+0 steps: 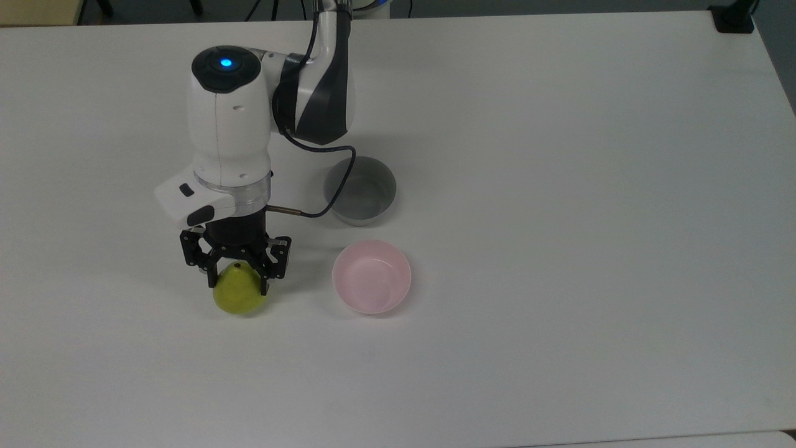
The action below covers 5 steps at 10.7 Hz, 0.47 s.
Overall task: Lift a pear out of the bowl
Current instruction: 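Lower the pear onto the table and open the gripper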
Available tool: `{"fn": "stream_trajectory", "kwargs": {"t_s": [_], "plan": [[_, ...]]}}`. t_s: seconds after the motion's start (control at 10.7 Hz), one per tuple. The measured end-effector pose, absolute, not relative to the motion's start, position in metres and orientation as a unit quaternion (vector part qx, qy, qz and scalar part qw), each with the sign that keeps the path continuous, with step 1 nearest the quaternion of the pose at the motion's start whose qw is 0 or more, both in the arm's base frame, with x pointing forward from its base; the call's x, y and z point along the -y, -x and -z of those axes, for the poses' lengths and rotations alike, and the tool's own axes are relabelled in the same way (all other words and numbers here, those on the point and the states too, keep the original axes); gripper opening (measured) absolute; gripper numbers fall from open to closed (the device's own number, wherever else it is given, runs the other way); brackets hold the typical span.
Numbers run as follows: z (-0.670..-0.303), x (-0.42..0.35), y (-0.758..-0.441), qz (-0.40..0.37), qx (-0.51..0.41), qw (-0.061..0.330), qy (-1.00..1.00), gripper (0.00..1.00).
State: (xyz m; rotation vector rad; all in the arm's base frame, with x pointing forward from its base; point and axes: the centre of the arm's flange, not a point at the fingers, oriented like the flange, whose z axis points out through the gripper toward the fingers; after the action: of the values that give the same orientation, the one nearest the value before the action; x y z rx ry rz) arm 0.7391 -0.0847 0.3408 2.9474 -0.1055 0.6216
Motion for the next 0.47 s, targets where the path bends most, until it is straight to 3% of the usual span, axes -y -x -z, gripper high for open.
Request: {"fn": "stream_trajectory", "kwargs": {"t_s": [0.28,0.47], "plan": [[-0.3317,0.0839,-0.7396,-0.2,0.025,0.073,-0.977,0.81],[-0.3396,0.0836,-0.7422,-0.208,0.025,0.073,-0.975,1.0]]}}
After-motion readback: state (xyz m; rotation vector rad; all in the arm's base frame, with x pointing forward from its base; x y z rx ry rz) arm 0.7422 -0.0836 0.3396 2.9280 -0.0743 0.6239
